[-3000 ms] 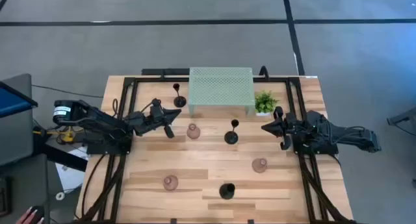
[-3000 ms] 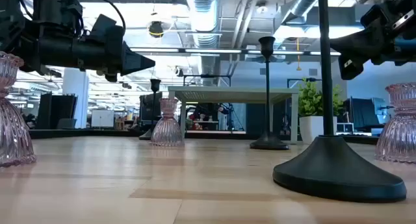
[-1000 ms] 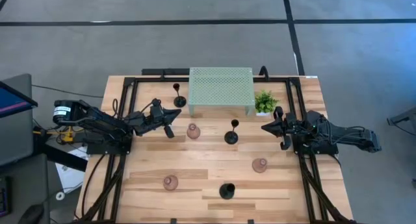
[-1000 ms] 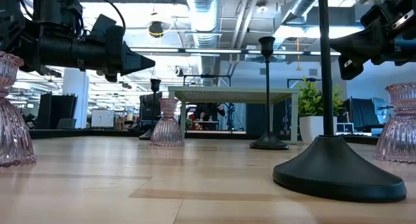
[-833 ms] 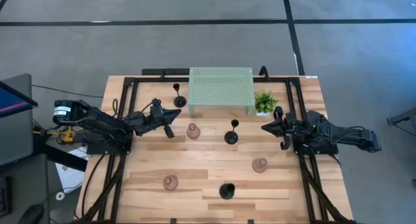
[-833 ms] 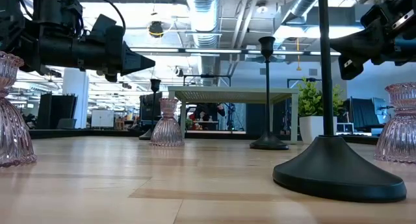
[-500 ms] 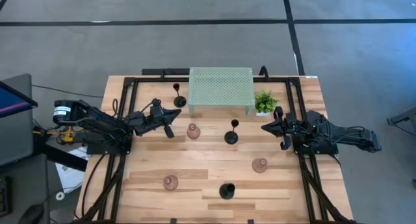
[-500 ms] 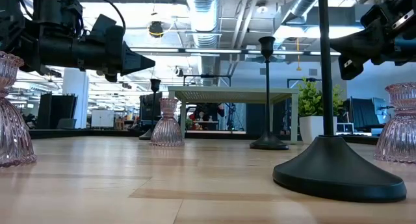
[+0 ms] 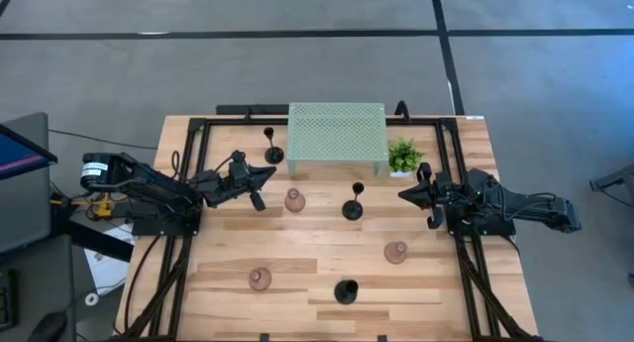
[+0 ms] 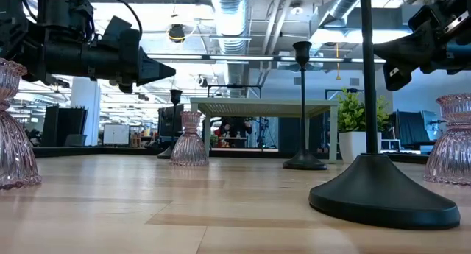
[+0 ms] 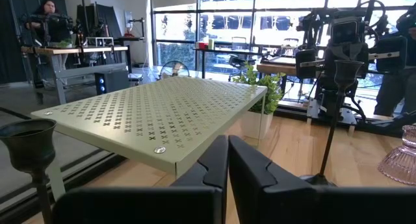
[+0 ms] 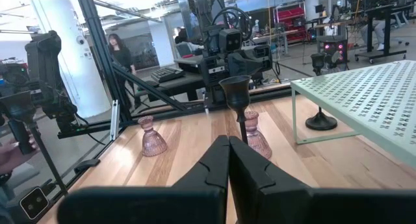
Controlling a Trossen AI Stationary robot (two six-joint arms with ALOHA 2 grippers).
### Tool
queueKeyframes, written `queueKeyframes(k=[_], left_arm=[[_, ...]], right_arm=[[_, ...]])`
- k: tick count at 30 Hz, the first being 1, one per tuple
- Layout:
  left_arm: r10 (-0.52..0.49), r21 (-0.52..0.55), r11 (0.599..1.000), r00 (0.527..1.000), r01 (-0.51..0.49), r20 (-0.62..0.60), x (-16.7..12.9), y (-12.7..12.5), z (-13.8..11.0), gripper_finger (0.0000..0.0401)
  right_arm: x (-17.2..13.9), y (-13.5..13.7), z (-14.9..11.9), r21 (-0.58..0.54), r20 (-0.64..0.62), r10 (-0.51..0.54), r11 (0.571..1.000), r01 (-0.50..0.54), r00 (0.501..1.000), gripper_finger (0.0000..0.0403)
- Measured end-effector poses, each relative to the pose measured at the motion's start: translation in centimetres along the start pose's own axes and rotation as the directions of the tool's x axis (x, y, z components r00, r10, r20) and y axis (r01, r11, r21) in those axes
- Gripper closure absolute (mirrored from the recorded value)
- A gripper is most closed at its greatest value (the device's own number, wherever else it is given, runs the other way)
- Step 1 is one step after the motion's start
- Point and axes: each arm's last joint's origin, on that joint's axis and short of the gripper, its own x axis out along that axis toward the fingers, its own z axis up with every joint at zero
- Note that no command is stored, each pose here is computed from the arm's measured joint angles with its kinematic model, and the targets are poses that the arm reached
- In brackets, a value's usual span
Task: Pick & Place candle stick holders
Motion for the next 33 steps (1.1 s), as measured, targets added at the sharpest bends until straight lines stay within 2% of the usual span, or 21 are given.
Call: queueKeyframes(k=[13,17,22,24,29,33], left_arm=[[-0.003,-0.030,1.000,1.000,0.003,-0.001,0.0,0.0,0.0,0.0389],[-0.010,0.014,1.000,1.000,0.010,-0.011,-0.3,0.0,-0.3,0.0389],[-0.040,0.022,0.999,0.998,0.041,-0.058,-1.5,0.3,-1.1,0.0389],[-0.057,0.008,0.998,0.998,0.057,-0.028,-1.6,0.3,-0.6,0.0389],[-0.137,0.043,0.990,0.990,0.136,0.044,-2.0,0.3,0.7,0.0389],[-0.135,0.054,0.989,0.991,0.135,-0.009,-2.6,0.5,0.8,0.0389]], right_arm=[[0.0,0.0,0.0,0.000,0.000,0.000,1.000,0.000,1.000,0.0403],[0.0,0.0,0.0,-0.012,0.000,0.000,1.000,0.000,1.000,0.0403],[0.0,0.0,0.0,-0.123,0.000,-0.001,0.992,0.001,1.000,0.0403],[0.0,0.0,0.0,-0.152,0.000,-0.002,0.988,0.002,1.000,0.0403],[0.0,-0.1,0.0,-0.183,0.002,-0.013,0.983,0.013,1.000,0.0403],[0.0,-0.2,0.1,-0.184,0.003,-0.029,0.983,0.029,1.000,0.0403]])
